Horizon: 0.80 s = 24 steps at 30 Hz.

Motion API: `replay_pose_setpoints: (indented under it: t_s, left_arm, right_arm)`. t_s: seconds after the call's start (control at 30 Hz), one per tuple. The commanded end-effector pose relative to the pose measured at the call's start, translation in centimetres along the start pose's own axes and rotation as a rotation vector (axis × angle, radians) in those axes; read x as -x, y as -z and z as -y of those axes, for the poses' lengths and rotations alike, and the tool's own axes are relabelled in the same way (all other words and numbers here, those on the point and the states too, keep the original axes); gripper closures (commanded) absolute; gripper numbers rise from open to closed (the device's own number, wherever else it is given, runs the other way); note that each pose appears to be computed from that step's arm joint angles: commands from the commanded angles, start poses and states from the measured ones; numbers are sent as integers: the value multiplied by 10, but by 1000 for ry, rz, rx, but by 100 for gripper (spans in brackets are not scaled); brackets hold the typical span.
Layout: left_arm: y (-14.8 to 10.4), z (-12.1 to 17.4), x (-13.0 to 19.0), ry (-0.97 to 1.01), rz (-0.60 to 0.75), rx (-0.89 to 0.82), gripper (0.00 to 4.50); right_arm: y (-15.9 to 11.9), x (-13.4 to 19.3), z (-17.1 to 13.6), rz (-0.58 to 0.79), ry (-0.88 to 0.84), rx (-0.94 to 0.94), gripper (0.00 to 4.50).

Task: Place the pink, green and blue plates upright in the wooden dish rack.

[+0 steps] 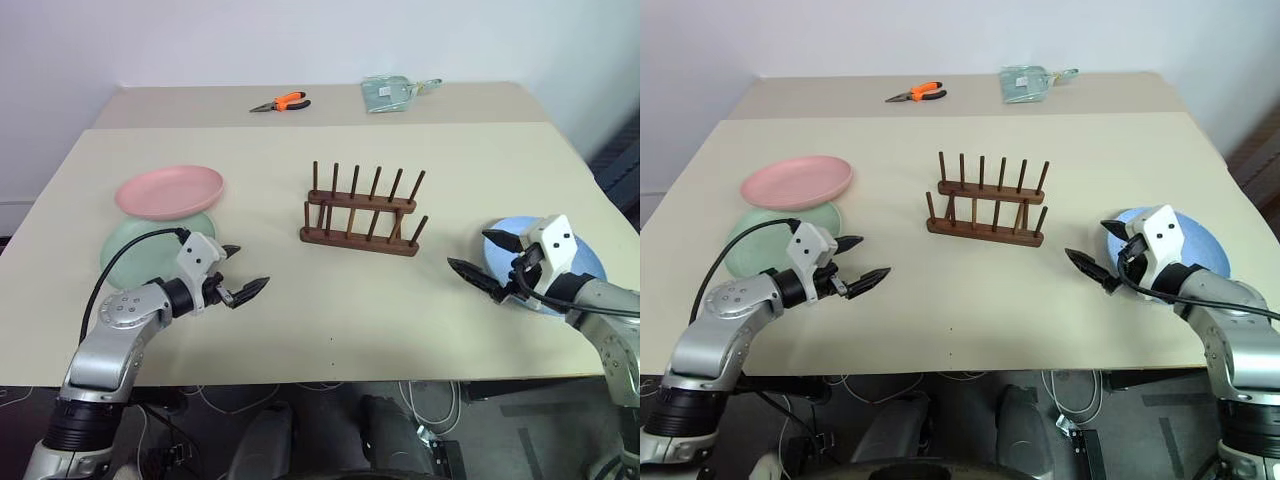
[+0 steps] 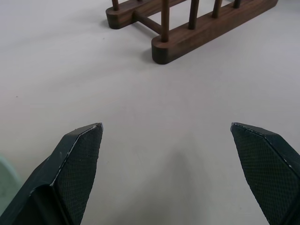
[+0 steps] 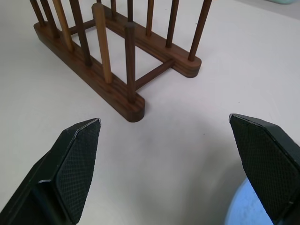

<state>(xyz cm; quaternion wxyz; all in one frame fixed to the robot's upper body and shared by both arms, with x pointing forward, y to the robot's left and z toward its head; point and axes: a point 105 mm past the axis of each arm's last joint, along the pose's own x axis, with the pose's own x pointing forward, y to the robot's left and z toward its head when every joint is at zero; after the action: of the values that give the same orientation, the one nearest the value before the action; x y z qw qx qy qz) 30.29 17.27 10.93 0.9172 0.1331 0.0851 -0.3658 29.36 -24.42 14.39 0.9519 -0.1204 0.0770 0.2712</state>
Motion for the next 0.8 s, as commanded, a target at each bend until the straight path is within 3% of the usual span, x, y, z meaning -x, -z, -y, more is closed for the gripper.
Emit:
replay_pose_setpoints:
  t_s: [0.03, 0.3, 0.47, 0.7, 0.8]
  left_arm:
    - [-6, -2, -6, 4, 32, -10, 2]
    - [-10, -16, -50, 125, 11, -58, 2]
    - [-11, -22, -89, 248, -39, -89, 2]
    - [-17, -4, -129, 379, -58, -93, 2]
    - [-20, 5, -142, 389, -46, -73, 87]
  right_arm:
    - [-13, -5, -2, 58, 6, 46, 0]
    - [-15, -12, -26, 96, -73, -18, 0]
    - [-13, -11, -30, 105, 36, 27, 0]
    - [-4, 4, -41, 100, 128, 11, 0]
    - [-3, 13, -45, 94, 152, 8, 0]
